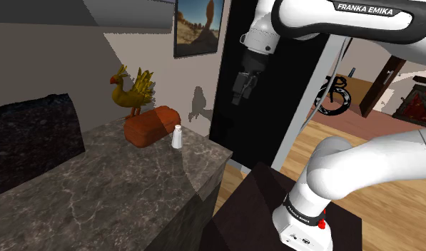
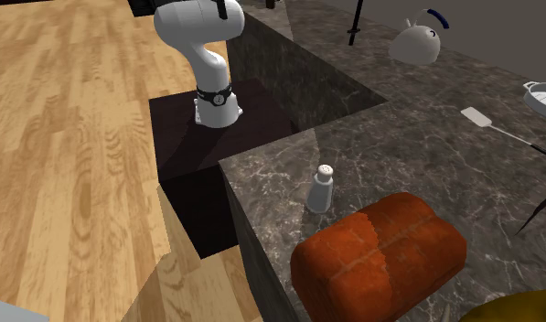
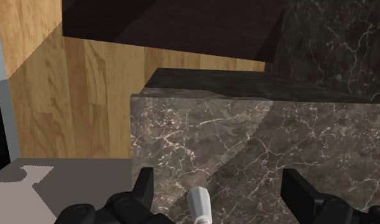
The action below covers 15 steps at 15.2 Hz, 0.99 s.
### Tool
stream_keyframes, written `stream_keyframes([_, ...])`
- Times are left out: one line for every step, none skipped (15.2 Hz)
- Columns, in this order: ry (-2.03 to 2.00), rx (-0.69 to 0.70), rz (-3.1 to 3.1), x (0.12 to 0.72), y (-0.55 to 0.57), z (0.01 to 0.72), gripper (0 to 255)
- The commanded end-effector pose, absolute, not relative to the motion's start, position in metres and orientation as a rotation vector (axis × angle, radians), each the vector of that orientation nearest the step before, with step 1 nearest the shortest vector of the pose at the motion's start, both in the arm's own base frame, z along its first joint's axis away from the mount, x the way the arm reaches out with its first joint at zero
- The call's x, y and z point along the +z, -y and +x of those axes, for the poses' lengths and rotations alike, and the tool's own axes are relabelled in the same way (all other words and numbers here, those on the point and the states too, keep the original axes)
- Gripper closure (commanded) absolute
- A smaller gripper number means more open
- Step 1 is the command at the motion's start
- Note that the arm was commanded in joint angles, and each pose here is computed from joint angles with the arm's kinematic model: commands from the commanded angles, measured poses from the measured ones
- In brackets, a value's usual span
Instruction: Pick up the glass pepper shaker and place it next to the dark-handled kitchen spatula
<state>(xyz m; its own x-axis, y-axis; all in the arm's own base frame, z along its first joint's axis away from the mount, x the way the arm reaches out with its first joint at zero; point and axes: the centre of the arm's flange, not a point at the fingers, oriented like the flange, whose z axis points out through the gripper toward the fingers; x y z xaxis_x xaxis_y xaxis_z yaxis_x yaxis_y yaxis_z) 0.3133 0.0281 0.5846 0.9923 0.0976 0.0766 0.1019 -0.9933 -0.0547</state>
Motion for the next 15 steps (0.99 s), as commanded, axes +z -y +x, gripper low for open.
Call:
stream_keyframes([0.154, -0.114, -3.077, 0.585, -0.028, 0.313, 0])
stream_keyframes([0.156, -0.113, -3.084, 0.577, -0.032, 0.324, 0])
stream_keyframes([0.159, -0.112, -3.092, 0.569, -0.037, 0.334, 0])
stream_keyframes([0.161, -0.110, -3.099, 0.562, -0.041, 0.344, 0])
stream_keyframes([0.163, -0.109, -3.106, 0.554, -0.045, 0.355, 0])
stream_keyframes([0.166, -0.108, -3.113, 0.546, -0.049, 0.365, 0])
stream_keyframes([0.168, -0.107, -3.121, 0.538, -0.053, 0.375, 0])
stream_keyframes([0.170, -0.106, -3.128, 0.530, -0.057, 0.385, 0])
stream_keyframes([0.173, -0.105, -3.135, 0.522, -0.060, 0.396, 0])
stream_keyframes([0.175, -0.103, -3.142, 0.514, -0.064, 0.406, 0])
stream_keyframes([0.177, -0.102, -3.150, 0.506, -0.068, 0.416, 0])
stream_keyframes([0.180, -0.101, -3.157, 0.498, -0.072, 0.427, 0])
stream_keyframes([0.182, -0.100, -3.164, 0.490, -0.076, 0.437, 0])
stream_keyframes([0.185, -0.099, -3.171, 0.482, -0.079, 0.447, 0])
stream_keyframes([0.187, -0.097, -3.179, 0.474, -0.083, 0.457, 0])
